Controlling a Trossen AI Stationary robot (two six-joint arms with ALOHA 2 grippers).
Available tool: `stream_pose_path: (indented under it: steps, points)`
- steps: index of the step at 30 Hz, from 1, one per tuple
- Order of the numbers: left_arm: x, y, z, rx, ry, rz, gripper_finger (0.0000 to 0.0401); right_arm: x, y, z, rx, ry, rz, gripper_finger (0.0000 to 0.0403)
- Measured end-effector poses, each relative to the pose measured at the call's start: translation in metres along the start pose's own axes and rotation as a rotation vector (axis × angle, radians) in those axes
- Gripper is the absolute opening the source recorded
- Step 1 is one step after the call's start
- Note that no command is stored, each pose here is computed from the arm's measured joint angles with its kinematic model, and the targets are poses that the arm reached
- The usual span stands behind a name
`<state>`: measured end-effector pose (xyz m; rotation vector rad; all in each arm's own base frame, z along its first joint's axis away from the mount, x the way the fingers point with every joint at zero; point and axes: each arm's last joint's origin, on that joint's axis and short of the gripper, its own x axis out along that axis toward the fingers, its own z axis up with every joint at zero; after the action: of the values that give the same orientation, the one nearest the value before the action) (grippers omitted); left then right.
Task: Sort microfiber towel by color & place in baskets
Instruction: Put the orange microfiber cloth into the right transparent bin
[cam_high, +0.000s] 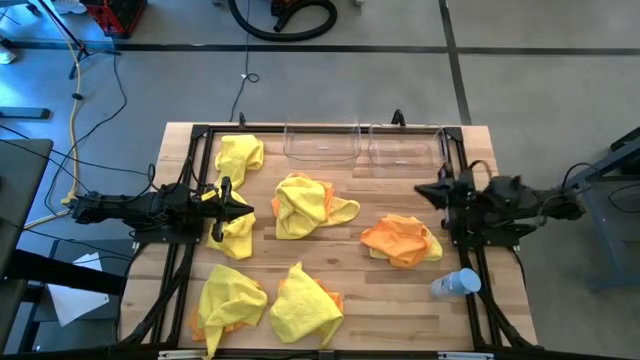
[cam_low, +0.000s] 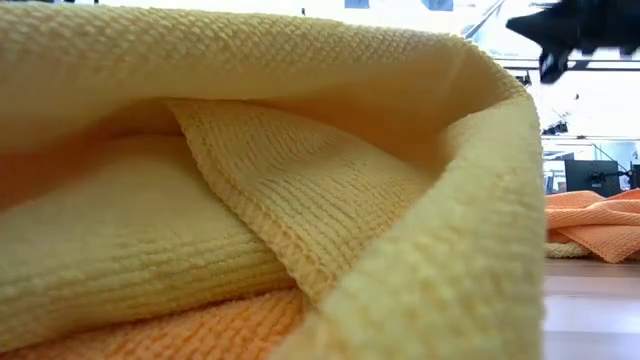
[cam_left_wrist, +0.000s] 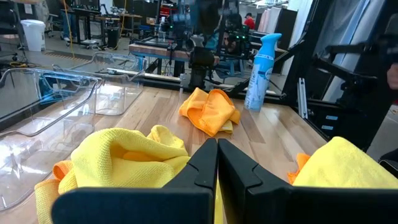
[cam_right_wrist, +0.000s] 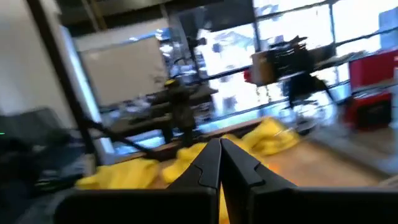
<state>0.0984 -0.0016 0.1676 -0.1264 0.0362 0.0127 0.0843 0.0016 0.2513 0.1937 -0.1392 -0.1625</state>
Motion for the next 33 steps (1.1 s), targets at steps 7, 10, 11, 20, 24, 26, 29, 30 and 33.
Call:
stream_pose_path:
  steps: [7,10,11,20,24,26,29,30,33]
  points:
    - [0.000,0.000,0.000,0.000,0.000,0.000,0.0001,0.036,0.020,0.080,-0.154,0.276,-0.191,0.0000]
    - [0.000,0.000,0.000,0.000,0.000,0.000,0.0001,0.064,0.031,0.094,-0.152,0.489,-0.269,0.0000]
    - [0.000,0.000,0.000,0.000,0.000,0.000,0.0001,0.073,0.034,0.094,-0.147,0.577,-0.295,0.0000]
    - [0.000,0.000,0.000,0.000,0.000,0.000,0.0001,0.121,0.049,0.053,0.073,1.274,-0.564,0.0003]
    - [0.000,0.000,0.000,0.000,0.000,0.000,0.0001,0.128,0.057,0.027,0.196,1.387,-0.586,0.0037]
    - [0.000,0.000,0.000,0.000,0.000,0.000,0.0001,0.127,0.059,0.015,0.258,1.408,-0.641,0.0068]
    - [0.000,0.000,0.000,0.000,0.000,0.000,0.0001,0.121,0.060,-0.003,0.308,1.422,-0.741,0.0121]
    - [0.000,0.000,0.000,0.000,0.000,0.000,0.0001,0.118,0.061,-0.009,0.317,1.424,-0.762,0.0139]
    - [0.000,0.000,0.000,0.000,0.000,0.000,0.0001,0.112,0.058,-0.032,0.356,1.421,-0.797,0.0191]
